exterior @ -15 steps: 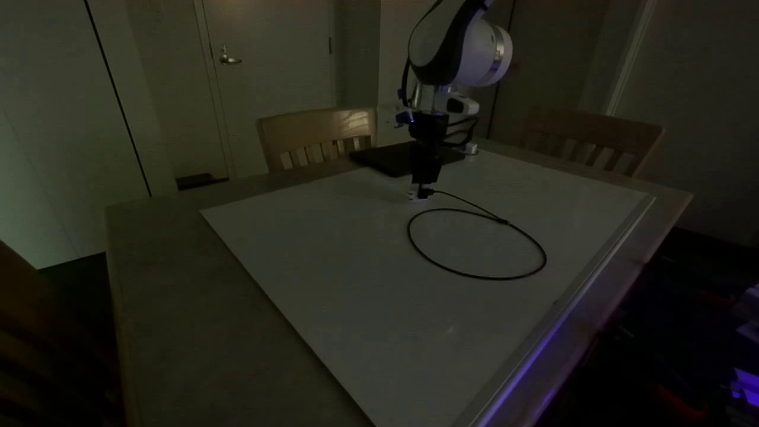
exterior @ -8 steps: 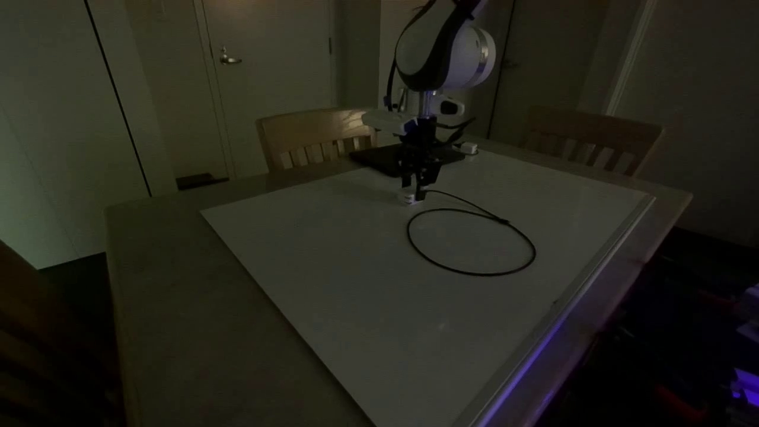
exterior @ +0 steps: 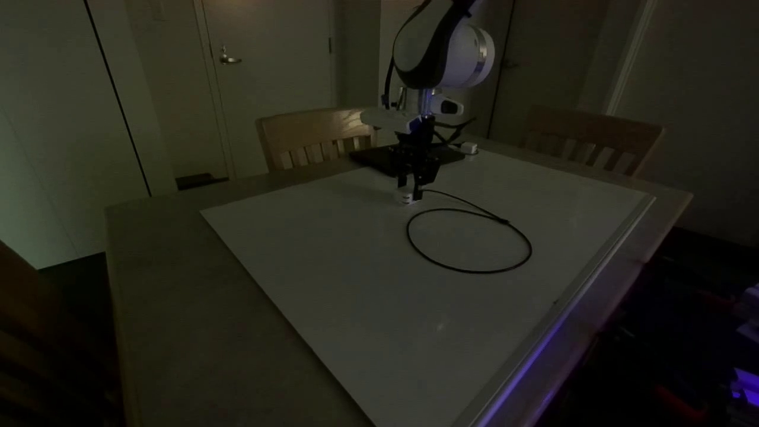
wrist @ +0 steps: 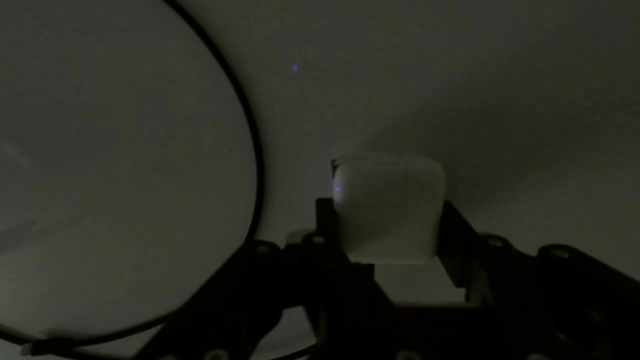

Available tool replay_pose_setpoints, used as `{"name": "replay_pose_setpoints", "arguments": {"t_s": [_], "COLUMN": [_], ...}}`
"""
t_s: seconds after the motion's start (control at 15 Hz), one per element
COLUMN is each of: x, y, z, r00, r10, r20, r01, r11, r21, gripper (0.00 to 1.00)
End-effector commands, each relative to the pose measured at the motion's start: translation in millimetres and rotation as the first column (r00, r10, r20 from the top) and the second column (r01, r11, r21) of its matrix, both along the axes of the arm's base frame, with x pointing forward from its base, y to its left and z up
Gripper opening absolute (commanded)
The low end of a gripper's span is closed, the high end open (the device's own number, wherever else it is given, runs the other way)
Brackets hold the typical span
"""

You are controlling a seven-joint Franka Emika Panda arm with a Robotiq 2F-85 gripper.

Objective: Take the charger and position it in the center of the table

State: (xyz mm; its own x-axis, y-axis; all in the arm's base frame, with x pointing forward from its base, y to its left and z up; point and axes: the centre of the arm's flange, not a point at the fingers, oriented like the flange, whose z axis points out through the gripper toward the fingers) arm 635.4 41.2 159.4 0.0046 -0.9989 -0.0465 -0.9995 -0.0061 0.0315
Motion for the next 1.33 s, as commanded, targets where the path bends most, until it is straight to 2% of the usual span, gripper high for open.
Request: {"name": "replay_pose_setpoints", "arguments": {"t_s": [0.0, 0.13, 0.33, 0.67, 0.73, 0.87, 1.0, 1.07, 1.13, 1.27], "x": [-10.6, -11.3, -7.6, -11.9, -1.9, -3.8, -4.3, -4.3, -9.0, -17.4], "y": [8.5, 14.4, 23.5, 54.2, 50.1, 59.5, 60.7, 60.1, 67.5, 82.5], "z": [-4.1, -2.6, 3.3, 7.2, 2.5, 1.9, 1.5, 1.5, 0.9, 0.4], "r00": [0.989, 0.970, 0.921, 0.826, 0.861, 0.841, 0.837, 0.837, 0.823, 0.776], "r10": [0.148, 0.243, 0.388, 0.560, 0.507, 0.539, 0.545, 0.545, 0.567, 0.630], "r20": [-0.011, 0.015, 0.041, 0.070, 0.049, 0.052, 0.053, 0.054, 0.039, -0.009], "r01": [-0.148, -0.240, -0.379, -0.554, -0.499, -0.532, -0.538, -0.539, -0.560, -0.626], "r11": [0.987, 0.965, 0.915, 0.828, 0.859, 0.840, 0.837, 0.836, 0.820, 0.769], "r21": [-0.065, -0.103, -0.139, -0.089, -0.114, -0.103, -0.102, -0.102, -0.116, -0.131], "gripper": [0.25, 0.25, 0.25, 0.25, 0.50, 0.50, 0.50, 0.25, 0.25, 0.25]}}
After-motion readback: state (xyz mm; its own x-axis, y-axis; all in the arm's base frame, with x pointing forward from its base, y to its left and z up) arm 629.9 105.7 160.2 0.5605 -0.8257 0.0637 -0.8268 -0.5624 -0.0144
